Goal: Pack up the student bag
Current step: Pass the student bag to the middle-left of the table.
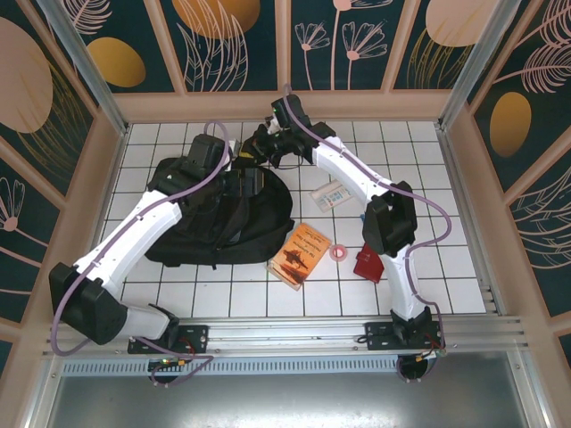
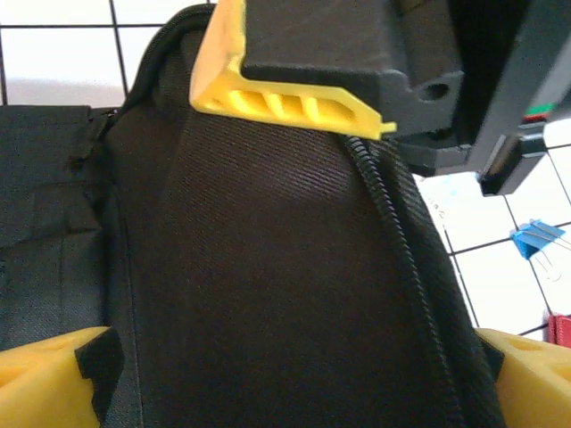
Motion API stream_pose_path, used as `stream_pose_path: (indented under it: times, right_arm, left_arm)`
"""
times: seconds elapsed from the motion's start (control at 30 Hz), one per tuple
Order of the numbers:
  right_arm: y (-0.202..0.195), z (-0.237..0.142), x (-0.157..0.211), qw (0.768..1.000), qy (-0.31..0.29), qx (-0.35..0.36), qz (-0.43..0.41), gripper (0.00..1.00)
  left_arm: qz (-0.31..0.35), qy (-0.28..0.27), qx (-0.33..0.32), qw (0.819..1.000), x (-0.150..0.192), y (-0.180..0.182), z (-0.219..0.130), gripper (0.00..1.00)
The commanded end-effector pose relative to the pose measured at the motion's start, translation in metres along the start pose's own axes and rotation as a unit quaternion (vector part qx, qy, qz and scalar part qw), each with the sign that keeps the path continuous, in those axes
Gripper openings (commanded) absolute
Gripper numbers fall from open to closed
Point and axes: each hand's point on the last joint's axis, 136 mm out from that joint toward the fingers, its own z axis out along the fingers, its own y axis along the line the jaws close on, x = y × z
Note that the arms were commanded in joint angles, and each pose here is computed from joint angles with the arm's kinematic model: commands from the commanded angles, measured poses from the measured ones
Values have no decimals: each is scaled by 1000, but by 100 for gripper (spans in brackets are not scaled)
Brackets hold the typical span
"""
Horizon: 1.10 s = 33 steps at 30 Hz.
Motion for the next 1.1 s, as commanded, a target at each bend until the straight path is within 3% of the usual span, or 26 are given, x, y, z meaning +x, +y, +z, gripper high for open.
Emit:
stream_pose_path:
  times: [0.0, 0.13, 0.37, 0.47, 0.67, 0.73, 0.9, 1.0, 1.07]
  right_arm:
    - [28, -9, 7, 999, -4, -24, -21, 0]
    - [30, -8, 11, 999, -2, -26, -24, 0]
    - [29, -10, 9, 999, -8, -24, -19, 0]
    - [28, -10, 7, 1000, -12, -22, -17, 0]
    - [25, -10, 4, 1000, -21, -15, -18, 0]
    - [22, -10, 2, 999, -25, -10, -17, 0]
    - [20, -12, -3, 999, -38, -2, -29, 0]
    - [24, -26, -10, 997, -63, 2, -45, 21]
    - [34, -45, -16, 994, -89, -12, -66, 43]
  left_arm:
    - [7, -16, -24, 1000, -16, 3, -4, 94]
    - [6, -15, -27, 999, -22, 2, 7, 84]
    - [9, 5, -9, 1000, -16, -5, 16, 44]
    - [11, 10, -6, 1000, -11, -5, 15, 39]
    - [19, 1, 2, 1000, -13, -8, 3, 6]
    - [24, -1, 15, 1000, -13, -12, -1, 0]
    - [44, -19, 23, 999, -16, -14, -10, 0]
    - [49, -31, 19, 998, -16, -12, -17, 0]
    - [38, -43, 7, 998, -17, -6, -22, 0]
